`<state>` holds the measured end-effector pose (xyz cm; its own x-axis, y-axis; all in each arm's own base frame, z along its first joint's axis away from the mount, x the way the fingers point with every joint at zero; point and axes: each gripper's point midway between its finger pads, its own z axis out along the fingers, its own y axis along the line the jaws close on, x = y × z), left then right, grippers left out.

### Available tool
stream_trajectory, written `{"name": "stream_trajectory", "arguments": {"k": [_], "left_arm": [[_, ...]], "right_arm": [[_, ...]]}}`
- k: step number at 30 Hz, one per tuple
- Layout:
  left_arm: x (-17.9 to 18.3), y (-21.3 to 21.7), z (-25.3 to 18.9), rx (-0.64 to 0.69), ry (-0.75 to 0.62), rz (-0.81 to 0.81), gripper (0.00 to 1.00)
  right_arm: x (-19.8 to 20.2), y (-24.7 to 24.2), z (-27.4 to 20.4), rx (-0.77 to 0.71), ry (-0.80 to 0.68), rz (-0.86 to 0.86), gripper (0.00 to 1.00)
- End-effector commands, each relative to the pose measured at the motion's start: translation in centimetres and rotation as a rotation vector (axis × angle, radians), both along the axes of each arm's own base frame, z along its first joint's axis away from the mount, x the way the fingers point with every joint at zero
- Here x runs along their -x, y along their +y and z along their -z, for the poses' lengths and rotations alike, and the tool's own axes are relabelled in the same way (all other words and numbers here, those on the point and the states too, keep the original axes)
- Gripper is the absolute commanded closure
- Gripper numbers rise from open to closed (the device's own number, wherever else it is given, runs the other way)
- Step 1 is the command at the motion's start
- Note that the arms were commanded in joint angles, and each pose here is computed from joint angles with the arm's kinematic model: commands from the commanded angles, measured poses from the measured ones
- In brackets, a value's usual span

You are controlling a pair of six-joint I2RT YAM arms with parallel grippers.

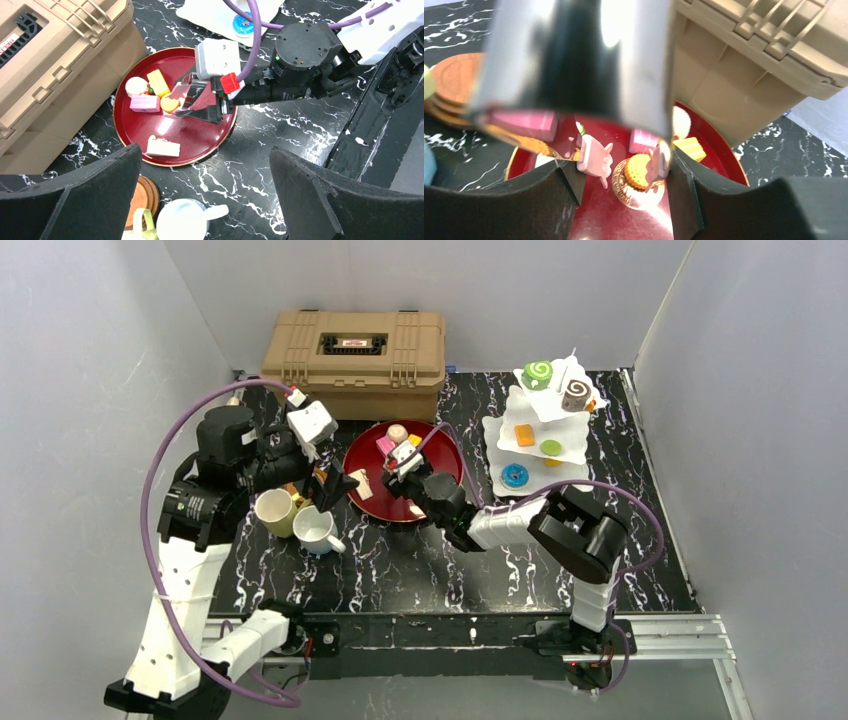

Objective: Serve the afternoon tea
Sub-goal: Pick up the desert from the tray.

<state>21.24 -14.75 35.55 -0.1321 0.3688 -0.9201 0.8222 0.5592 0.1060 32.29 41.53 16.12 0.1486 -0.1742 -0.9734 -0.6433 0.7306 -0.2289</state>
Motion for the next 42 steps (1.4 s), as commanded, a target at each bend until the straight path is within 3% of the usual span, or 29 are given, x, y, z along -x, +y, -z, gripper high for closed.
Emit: {"name": "stream_trajectory", "arguments": {"k": [1,32,42], "left_arm": [[0.8,0.4,0.1,-0.01,-0.015,0.003,0.02],[1.8,-0.3,-0.3,0.014,-0.019,0.067,0.02],[2.1,-0.4,-0.3,0.015,-0.024,0.077,0.02]], "right_arm": [[-1.9,-0.1,-4.9,-0.132,-0.105,0.09,0.35],[-3.7,-0.9,0.9,-0.161,0.05,0.119,0.28],[-4.4,-1.8,2.0,-0.072,0.016,0.174,0.28]]}}
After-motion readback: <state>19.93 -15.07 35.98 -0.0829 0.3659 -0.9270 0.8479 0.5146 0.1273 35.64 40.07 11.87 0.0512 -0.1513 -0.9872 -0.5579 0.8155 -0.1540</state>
